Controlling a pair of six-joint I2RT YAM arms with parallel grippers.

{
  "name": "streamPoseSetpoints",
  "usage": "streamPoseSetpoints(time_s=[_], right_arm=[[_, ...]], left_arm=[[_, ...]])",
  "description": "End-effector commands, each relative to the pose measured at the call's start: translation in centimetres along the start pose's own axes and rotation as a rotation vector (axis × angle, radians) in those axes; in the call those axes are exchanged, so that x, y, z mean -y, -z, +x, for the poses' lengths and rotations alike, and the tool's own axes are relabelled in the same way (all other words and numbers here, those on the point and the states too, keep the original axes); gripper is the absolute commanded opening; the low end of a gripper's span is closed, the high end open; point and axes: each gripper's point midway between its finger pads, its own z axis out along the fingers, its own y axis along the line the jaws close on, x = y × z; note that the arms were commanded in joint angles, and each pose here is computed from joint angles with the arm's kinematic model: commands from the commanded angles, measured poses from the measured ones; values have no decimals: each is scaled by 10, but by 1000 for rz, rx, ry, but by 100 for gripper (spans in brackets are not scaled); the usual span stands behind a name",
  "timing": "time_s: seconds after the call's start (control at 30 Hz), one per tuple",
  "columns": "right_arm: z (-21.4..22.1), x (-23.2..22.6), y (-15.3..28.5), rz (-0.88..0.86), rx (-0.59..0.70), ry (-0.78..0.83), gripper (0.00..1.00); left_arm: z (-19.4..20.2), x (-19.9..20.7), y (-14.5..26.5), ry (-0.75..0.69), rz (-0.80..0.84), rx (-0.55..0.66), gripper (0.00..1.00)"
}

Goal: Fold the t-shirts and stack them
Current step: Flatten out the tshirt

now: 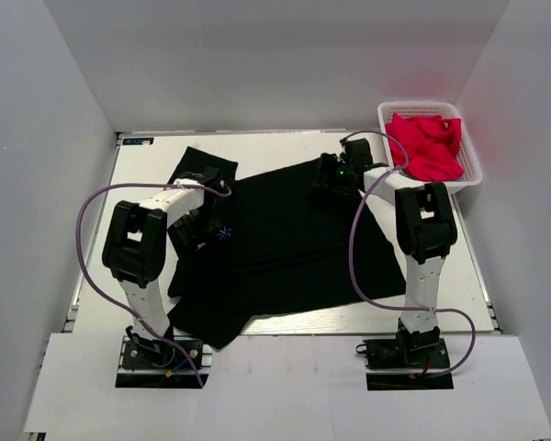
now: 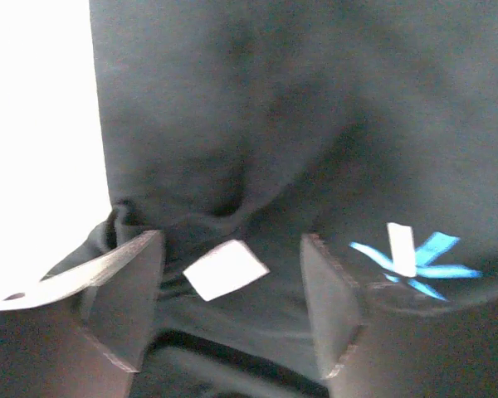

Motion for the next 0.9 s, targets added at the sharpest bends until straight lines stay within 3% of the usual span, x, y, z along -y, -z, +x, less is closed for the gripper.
streamPoseSetpoints(time_s=[0.0,0.03,0.07,0.17,0.37,0.53,0.57,0.7,0.73,0.8,0.83,0.87], right_arm=[[5,6,-6,23,-30,-41,90],[7,10,-7,38,-34,-46,90],[7,15,-8,56,-36,-64,90],[11,30,-6,120,-40,-108,90],[17,82,15,289,-15,-245,90],[11,97,32,274,19,-269,90],[9,95,31,259,26,-259,90],[8,82,30,202,23,-185,90],[8,81,31,190,21,-182,90],[6,80,33,188,23,-175,90],[6,80,33,188,23,-164,90],[8,81,33,189,20,-166,90]], left_arm=[[-4,-27,0,23,-83,38,74],[-7,-33,-1,40,-106,47,66],[-10,-34,-1,55,-118,63,47],[-13,-51,5,86,-176,75,19],[-25,-94,20,196,-250,128,10],[6,-130,10,283,-311,68,1],[9,-132,6,267,-299,52,3],[-21,-72,19,212,8,110,38],[-29,-61,26,203,73,127,53],[-47,-28,41,147,249,163,72],[-55,-16,53,129,310,189,93],[-56,-3,60,104,384,181,100]])
